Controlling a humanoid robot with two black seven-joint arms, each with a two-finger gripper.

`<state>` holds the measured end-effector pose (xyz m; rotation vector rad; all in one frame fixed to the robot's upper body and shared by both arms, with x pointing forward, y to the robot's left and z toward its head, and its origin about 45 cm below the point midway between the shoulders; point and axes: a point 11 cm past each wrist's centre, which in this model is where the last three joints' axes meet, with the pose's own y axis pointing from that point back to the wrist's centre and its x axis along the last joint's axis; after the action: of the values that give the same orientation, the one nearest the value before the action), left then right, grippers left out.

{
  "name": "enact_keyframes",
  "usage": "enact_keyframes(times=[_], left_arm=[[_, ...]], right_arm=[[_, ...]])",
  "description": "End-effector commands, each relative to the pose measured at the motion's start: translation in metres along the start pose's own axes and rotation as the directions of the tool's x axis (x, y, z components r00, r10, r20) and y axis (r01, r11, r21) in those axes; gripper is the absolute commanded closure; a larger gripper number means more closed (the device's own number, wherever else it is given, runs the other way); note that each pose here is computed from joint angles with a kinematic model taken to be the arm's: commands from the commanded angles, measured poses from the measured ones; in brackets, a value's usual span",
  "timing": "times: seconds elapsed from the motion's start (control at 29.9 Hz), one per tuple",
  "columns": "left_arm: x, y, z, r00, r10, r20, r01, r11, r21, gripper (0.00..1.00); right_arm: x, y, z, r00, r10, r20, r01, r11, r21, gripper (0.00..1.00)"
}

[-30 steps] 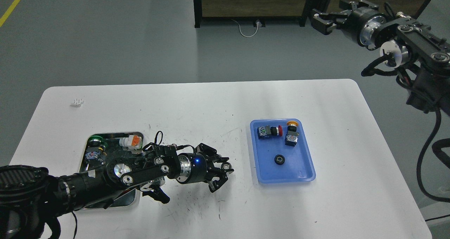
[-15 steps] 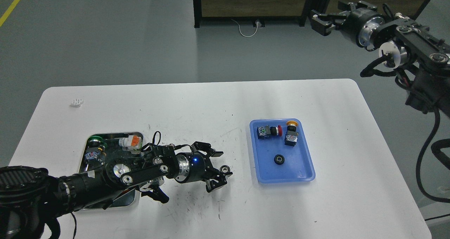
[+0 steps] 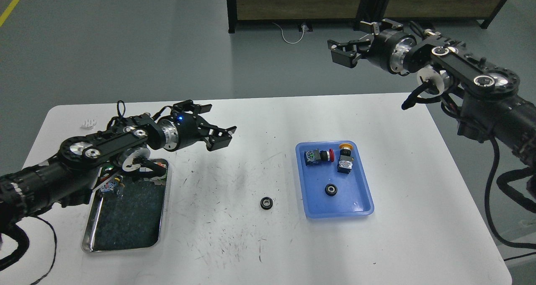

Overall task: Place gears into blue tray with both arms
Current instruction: 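Release the second gear onto the table and withdraw the left gripper, then reach the right gripper to the second black gear and grasp it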

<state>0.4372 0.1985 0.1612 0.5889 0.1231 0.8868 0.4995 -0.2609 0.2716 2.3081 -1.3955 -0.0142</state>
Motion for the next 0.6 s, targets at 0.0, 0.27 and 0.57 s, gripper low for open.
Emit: enact_keyframes(times=[0.0,0.27,0.57], left_arm=[[0.078,0.048,-0.004,0.99,0.143,-0.018,-0.142,0.99,0.003,0.02],[0.195,0.17,-0.012,0.927,0.369,-0.059,-0.37,0.929,0.01,0.02],[0.239,0.248,-0.017,0.878,0.476,-0.045,-0.475,0.88,0.024,0.02]], right_arm=[[-0.044,-0.012,0.008,0.994,-0.107,-0.021,0.106,0.994,-0.028,0.02],[-0.127,-0.017,0.035,0.943,-0.318,-0.1,0.305,0.944,-0.128,0.02],[-0.183,0.006,0.081,0.841,-0.521,-0.145,0.469,0.836,-0.283,0.02]])
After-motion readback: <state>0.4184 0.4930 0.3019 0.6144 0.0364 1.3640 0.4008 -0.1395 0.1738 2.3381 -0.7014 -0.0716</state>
